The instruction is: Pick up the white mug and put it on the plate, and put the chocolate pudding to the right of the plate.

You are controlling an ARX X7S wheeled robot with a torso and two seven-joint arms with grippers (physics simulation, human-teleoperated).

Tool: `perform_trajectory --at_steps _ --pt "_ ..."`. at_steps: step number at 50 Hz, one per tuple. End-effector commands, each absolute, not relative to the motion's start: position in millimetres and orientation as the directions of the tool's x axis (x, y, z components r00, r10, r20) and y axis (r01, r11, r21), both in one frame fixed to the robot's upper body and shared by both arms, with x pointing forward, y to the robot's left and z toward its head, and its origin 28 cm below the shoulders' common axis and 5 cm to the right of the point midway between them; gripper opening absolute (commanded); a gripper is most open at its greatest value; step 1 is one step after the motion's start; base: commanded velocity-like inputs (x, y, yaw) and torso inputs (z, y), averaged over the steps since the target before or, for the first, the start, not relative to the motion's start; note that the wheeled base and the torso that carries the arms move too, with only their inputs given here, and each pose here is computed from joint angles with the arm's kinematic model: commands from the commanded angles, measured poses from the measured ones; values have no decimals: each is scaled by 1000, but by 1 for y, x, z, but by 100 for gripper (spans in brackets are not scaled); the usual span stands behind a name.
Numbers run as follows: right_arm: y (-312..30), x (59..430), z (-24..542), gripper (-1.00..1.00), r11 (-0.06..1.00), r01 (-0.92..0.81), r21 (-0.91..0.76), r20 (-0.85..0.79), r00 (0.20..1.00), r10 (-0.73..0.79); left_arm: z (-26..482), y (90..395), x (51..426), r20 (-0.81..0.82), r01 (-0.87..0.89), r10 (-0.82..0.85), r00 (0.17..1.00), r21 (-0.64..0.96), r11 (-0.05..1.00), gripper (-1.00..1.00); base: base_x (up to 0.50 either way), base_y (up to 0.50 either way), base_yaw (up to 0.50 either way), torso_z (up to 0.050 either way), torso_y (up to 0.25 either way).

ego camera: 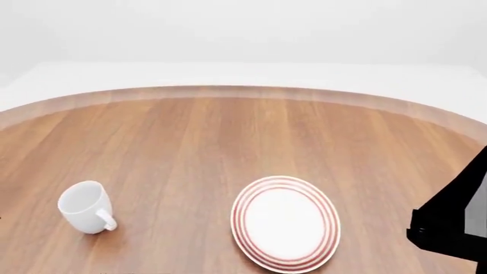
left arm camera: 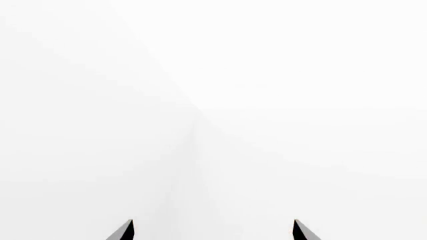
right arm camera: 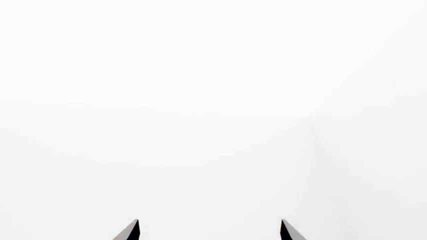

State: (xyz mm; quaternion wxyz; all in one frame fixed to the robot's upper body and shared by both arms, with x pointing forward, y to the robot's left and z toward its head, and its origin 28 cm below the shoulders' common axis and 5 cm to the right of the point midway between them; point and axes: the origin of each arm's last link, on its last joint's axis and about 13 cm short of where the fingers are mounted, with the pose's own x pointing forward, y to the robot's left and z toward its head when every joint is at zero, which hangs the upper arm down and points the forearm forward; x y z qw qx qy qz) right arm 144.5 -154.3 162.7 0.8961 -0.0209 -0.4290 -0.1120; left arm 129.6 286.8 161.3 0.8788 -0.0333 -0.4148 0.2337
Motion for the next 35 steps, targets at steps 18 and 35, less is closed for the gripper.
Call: perform_trajectory --at_steps 18,35 --pt "-152 144 162 100 971 240 -2 790 595 -146 160 287 130 707 -376 429 563 -244 894 100 100 194 0 0 0" --pt "-153 145 161 100 970 240 29 780 602 -172 155 283 138 650 -368 407 642 -205 907 100 -4 166 0 0 0"
